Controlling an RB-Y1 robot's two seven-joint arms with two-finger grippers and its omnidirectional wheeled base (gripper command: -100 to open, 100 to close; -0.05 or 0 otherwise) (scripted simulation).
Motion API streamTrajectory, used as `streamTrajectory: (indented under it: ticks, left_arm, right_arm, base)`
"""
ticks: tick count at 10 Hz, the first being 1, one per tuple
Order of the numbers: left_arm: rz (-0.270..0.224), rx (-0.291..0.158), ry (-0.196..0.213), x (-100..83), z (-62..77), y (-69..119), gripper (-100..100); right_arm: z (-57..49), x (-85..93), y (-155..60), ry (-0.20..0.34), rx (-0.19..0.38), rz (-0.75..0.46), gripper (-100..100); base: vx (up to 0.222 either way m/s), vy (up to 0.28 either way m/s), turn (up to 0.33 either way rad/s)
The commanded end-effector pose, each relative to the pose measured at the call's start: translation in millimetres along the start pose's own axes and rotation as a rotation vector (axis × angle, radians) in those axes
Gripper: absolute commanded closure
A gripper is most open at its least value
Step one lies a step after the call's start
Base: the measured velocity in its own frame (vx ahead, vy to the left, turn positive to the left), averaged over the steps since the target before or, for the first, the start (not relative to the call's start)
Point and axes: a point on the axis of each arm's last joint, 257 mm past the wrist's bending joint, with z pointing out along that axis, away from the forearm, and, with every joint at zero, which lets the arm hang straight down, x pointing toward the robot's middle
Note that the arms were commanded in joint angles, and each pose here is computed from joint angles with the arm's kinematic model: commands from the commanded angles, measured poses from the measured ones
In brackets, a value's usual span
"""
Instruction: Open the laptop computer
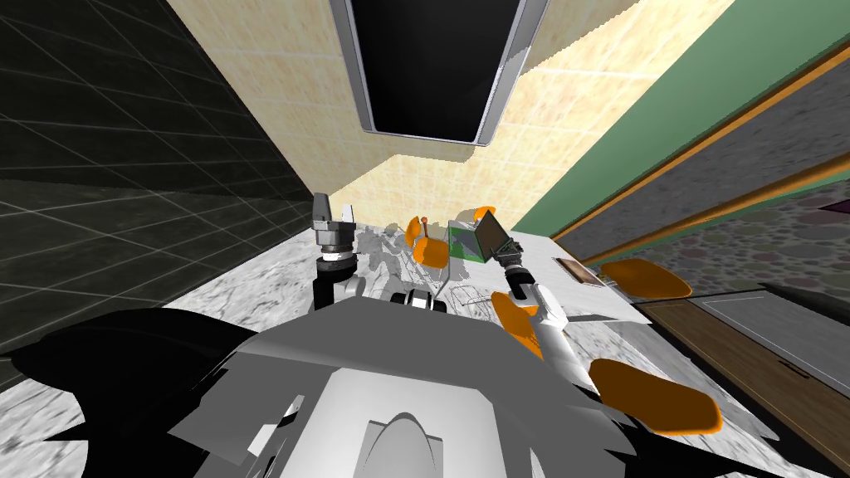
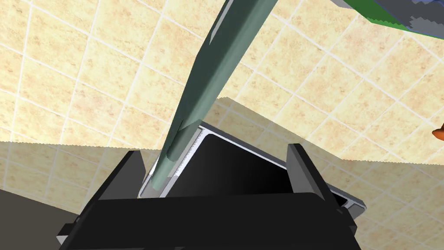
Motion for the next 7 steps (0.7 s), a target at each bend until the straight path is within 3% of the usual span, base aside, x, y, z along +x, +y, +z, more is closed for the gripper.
streamTrajectory:
  ticks: [1,2,5,6,7]
  left_arm:
    - [0.0,0.0,0.0,0.0,0.0,0.0,0]
    - [0.0,0.0,0.0,0.0,0.0,0.0,0]
    - [0.0,0.0,0.0,0.0,0.0,0.0,0]
    - [0.0,0.0,0.0,0.0,0.0,0.0,0]
    - [0.0,0.0,0.0,0.0,0.0,0.0,0]
  right_arm:
    - [3.9,10.9,-24,0.033,0.02,-0.133,-100]
    - [5.4,13.1,-31,0.043,0.026,-0.174,-100]
    - [5.3,10.1,-29,0.041,0.027,-0.168,-100]
    - [5.3,10.0,-29,0.041,0.027,-0.168,100]
    - [4.0,21.8,-54,0.07,0.072,-0.222,100]
  base:
    - [0.005,-0.012,0.103]
    - [0.005,-0.012,0.074]
    - [0.001,-0.003,0.007]
    - [0.0,0.0,0.0]
    - [-0.078,0.007,0.304]
